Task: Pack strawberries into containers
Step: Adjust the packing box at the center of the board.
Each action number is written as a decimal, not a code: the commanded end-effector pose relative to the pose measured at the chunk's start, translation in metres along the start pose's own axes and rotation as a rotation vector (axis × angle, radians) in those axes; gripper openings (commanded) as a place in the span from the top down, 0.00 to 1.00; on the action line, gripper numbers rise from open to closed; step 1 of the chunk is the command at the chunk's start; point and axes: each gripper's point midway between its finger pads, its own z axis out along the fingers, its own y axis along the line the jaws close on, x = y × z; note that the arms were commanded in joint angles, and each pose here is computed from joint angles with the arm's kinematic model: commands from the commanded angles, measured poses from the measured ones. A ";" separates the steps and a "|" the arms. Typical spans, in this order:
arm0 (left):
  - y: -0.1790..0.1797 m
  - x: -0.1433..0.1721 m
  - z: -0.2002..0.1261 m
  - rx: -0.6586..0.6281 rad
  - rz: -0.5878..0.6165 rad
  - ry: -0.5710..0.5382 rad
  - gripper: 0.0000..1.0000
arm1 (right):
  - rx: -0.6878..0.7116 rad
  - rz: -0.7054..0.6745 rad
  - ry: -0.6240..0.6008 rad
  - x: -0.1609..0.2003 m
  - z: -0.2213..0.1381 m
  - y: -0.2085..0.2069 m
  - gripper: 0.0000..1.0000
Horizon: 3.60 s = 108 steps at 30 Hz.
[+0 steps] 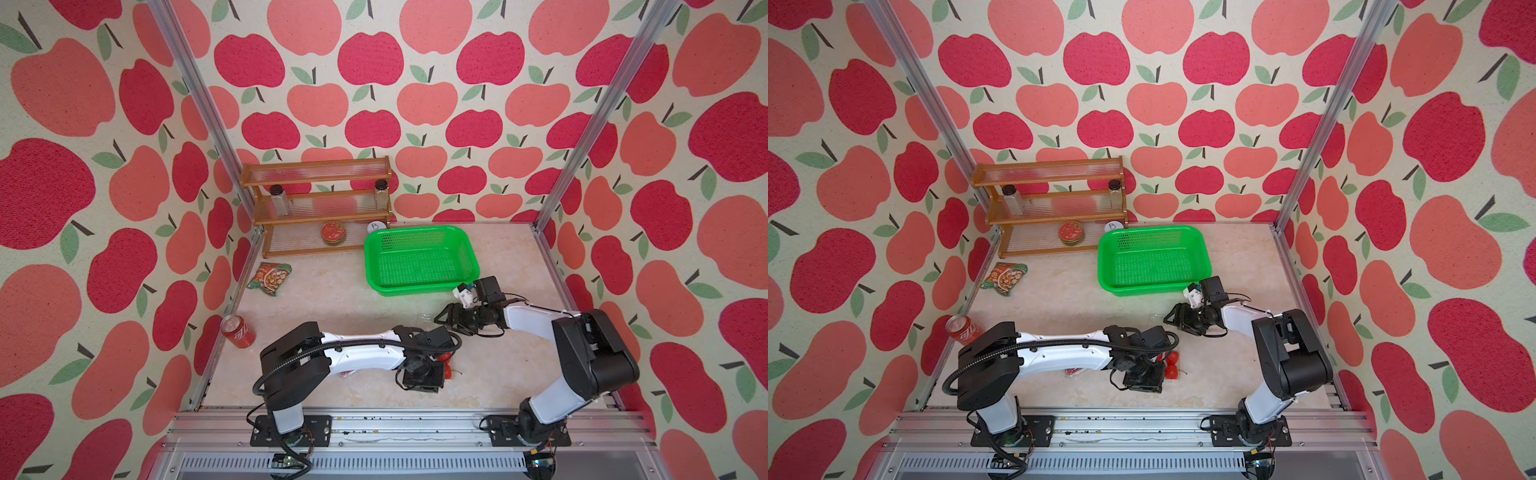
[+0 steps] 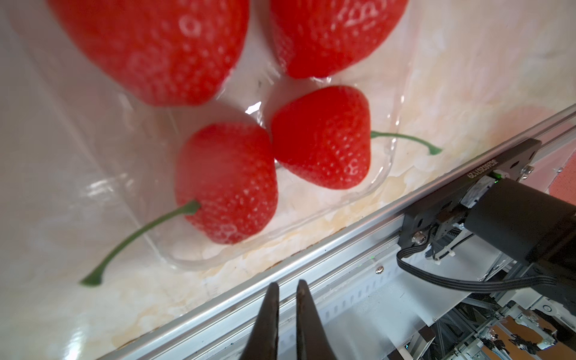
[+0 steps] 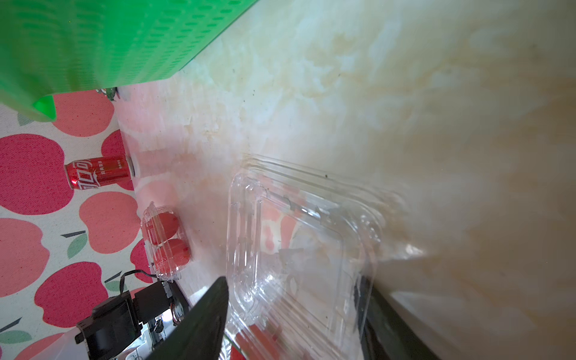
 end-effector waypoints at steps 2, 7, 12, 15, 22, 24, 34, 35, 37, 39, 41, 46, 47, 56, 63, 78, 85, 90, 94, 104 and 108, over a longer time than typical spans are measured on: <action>-0.005 -0.007 0.003 0.008 -0.033 0.009 0.89 | -0.018 -0.019 0.020 0.001 0.003 0.000 0.35; -0.003 -0.008 0.006 0.003 -0.043 0.020 0.89 | -0.038 -0.040 0.014 0.003 -0.002 0.007 0.35; -0.002 -0.007 0.005 -0.008 -0.032 0.030 0.89 | -0.063 -0.067 -0.009 0.002 -0.008 0.017 0.36; -0.001 -0.006 0.005 -0.012 -0.035 0.031 0.89 | -0.082 -0.082 -0.027 0.001 -0.011 0.023 0.36; 0.004 -0.007 0.002 -0.025 -0.041 0.016 0.89 | -0.137 -0.109 -0.030 0.004 -0.013 0.036 0.37; 0.005 -0.007 0.002 -0.028 -0.044 0.011 0.89 | -0.147 -0.121 -0.028 0.005 -0.014 0.039 0.37; 0.011 -0.008 0.004 -0.050 -0.063 0.009 0.89 | -0.163 -0.147 -0.047 0.005 -0.021 0.050 0.38; 0.012 -0.008 0.004 -0.058 -0.064 0.008 0.89 | -0.162 -0.145 -0.048 0.005 -0.021 0.050 0.38; 0.015 -0.009 0.004 -0.076 -0.070 0.003 0.90 | -0.164 -0.140 -0.046 0.005 -0.020 0.050 0.38; 0.018 -0.009 0.003 -0.089 -0.074 -0.001 0.90 | -0.167 -0.136 -0.048 0.006 -0.021 0.050 0.38; 0.021 -0.010 0.002 -0.106 -0.080 -0.004 0.90 | -0.172 -0.133 -0.049 0.006 -0.020 0.051 0.38; 0.028 -0.011 -0.001 -0.138 -0.091 -0.011 0.91 | -0.194 -0.136 -0.026 0.008 -0.015 0.053 0.38; 0.029 -0.011 -0.001 -0.143 -0.094 -0.013 0.91 | -0.199 -0.136 -0.021 0.008 -0.014 0.053 0.38; 0.045 -0.016 -0.012 -0.184 -0.123 -0.045 0.92 | -0.263 -0.155 0.045 0.012 0.002 0.066 0.38; 0.056 -0.014 -0.024 -0.211 -0.141 -0.071 0.92 | -0.267 -0.160 0.100 0.017 0.024 0.072 0.38; 0.076 -0.012 -0.060 -0.221 -0.198 -0.164 0.92 | -0.045 -0.109 0.072 0.040 0.003 0.044 0.36; 0.094 -0.019 -0.090 -0.180 -0.257 -0.242 0.90 | 0.011 -0.057 0.147 0.077 -0.011 0.031 0.36; 0.107 -0.026 -0.113 -0.153 -0.292 -0.307 0.89 | 0.013 -0.040 0.173 0.097 -0.017 0.026 0.36; 0.114 -0.029 -0.123 -0.132 -0.313 -0.336 0.88 | 0.018 -0.046 0.211 0.108 -0.016 0.030 0.36; 0.123 -0.026 -0.127 -0.135 -0.325 -0.356 0.87 | 0.001 -0.147 0.331 0.143 0.015 0.072 0.36; 0.126 -0.023 -0.128 -0.132 -0.331 -0.361 0.87 | 0.001 -0.186 0.371 0.148 0.032 0.089 0.36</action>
